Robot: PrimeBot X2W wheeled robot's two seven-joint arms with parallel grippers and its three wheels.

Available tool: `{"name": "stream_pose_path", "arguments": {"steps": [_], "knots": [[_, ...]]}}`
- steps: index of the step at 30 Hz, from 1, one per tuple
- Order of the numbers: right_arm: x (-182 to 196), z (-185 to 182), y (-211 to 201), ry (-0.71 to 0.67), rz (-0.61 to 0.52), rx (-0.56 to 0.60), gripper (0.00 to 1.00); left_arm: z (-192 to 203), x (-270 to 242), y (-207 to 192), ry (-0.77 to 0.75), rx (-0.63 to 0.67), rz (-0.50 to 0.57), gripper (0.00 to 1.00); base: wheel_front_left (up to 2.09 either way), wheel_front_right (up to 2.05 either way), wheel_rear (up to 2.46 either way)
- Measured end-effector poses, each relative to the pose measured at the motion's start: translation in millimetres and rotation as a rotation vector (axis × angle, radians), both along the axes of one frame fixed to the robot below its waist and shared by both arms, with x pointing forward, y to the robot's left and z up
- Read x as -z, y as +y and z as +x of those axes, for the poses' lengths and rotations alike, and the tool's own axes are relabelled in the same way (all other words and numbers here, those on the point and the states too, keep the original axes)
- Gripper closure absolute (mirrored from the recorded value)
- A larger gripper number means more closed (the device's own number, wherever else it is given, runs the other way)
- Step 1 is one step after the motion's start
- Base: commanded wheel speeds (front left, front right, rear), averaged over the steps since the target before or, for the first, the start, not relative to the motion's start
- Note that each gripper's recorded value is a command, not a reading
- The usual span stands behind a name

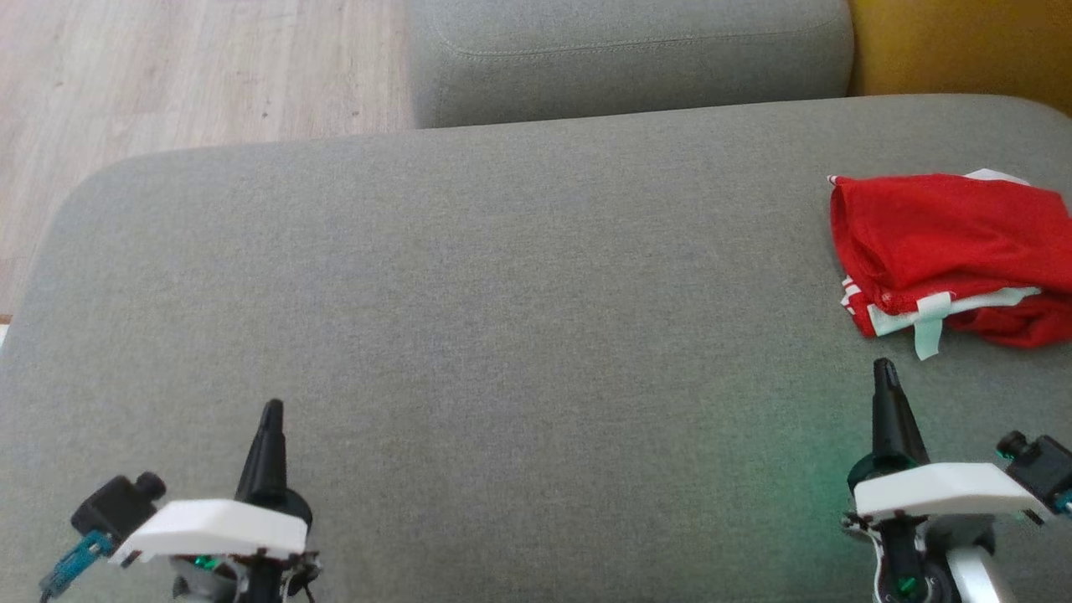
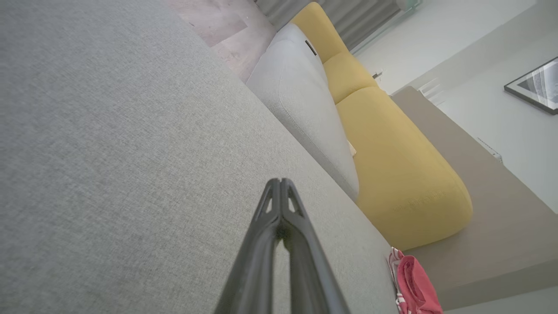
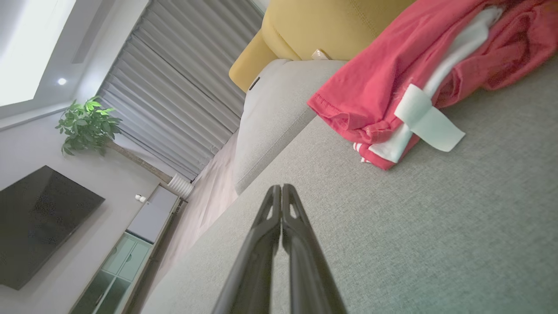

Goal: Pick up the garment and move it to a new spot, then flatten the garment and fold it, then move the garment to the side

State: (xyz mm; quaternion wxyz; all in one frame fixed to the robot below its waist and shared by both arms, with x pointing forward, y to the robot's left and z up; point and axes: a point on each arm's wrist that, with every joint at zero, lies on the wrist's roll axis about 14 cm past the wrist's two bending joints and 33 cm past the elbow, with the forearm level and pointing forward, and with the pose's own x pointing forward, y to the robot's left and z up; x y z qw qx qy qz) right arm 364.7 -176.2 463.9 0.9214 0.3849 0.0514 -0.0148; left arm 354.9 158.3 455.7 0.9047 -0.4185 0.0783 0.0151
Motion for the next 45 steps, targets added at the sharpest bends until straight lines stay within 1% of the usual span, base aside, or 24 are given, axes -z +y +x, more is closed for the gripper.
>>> {"name": "stream_pose_path", "arguments": {"steps": [20,23,45], "knots": [[1.9,0.6,-9.2,0.023,0.224,0.049,1.00,4.0,-0.1,10.7,0.021,-0.048,-0.199,1.00,0.00,0.00,0.00],[1.7,0.8,-10.3,0.026,0.270,0.055,1.00,4.5,0.3,10.7,0.027,-0.049,-0.241,1.00,0.00,0.00,0.00],[-1.0,2.6,-19.4,0.022,0.520,0.096,1.00,11.8,-8.2,17.4,0.010,-0.075,-0.466,1.00,0.00,0.00,0.00]]}}
